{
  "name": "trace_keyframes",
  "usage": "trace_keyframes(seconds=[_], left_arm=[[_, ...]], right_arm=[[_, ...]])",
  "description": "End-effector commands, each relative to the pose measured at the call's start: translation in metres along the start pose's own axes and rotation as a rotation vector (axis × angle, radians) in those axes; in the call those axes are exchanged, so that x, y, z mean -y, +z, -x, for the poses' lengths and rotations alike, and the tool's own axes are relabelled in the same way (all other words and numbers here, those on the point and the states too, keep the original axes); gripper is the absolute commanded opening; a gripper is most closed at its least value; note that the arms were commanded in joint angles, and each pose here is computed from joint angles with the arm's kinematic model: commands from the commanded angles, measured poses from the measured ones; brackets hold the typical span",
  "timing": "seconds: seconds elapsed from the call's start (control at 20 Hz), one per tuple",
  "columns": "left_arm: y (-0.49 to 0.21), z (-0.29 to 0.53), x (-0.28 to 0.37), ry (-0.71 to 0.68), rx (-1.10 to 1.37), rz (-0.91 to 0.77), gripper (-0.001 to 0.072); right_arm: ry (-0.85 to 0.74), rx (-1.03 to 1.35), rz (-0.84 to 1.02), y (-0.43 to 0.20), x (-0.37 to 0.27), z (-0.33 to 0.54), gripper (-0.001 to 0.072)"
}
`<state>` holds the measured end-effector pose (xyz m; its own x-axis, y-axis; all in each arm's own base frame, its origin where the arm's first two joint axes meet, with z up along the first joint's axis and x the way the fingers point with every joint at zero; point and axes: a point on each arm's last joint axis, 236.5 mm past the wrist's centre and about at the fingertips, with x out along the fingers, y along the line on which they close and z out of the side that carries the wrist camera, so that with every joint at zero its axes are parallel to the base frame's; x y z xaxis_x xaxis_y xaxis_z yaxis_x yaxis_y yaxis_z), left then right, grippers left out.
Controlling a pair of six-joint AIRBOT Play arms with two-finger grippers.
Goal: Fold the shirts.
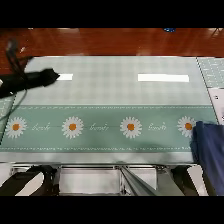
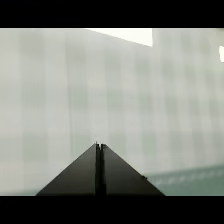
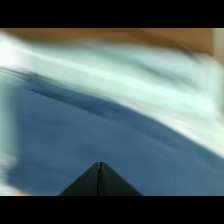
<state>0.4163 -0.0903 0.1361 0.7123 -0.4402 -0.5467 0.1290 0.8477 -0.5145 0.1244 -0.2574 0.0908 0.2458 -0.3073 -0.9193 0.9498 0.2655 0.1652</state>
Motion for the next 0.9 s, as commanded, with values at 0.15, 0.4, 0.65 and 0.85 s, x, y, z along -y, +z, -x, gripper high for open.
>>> trace_keyframes(seconds=[0.15, 0.4, 0.65, 0.85], left_arm=[[0.134, 0.062, 0.091, -0.113, 0.225, -0.21, 0.0022], [0.032, 0.0, 0.059, 0.075, -0.116, -0.322, 0.0022], [-0.058, -0.051, -0.011, 0.218, -0.351, -0.24, 0.0023], [-0.058, -0.052, -0.012, 0.216, -0.353, -0.254, 0.0023]], right_arm=[[0.872, 0.301, 0.565, 0.017, -0.312, 0.151, 0.0027], [0.68, 0.078, 1.158, -0.158, -0.37, 0.093, 0.0027], [0.337, -0.156, 1.224, -0.226, -0.33, -0.023, 0.0026], [0.33, -0.152, 1.222, -0.225, -0.331, -0.027, 0.0026]])
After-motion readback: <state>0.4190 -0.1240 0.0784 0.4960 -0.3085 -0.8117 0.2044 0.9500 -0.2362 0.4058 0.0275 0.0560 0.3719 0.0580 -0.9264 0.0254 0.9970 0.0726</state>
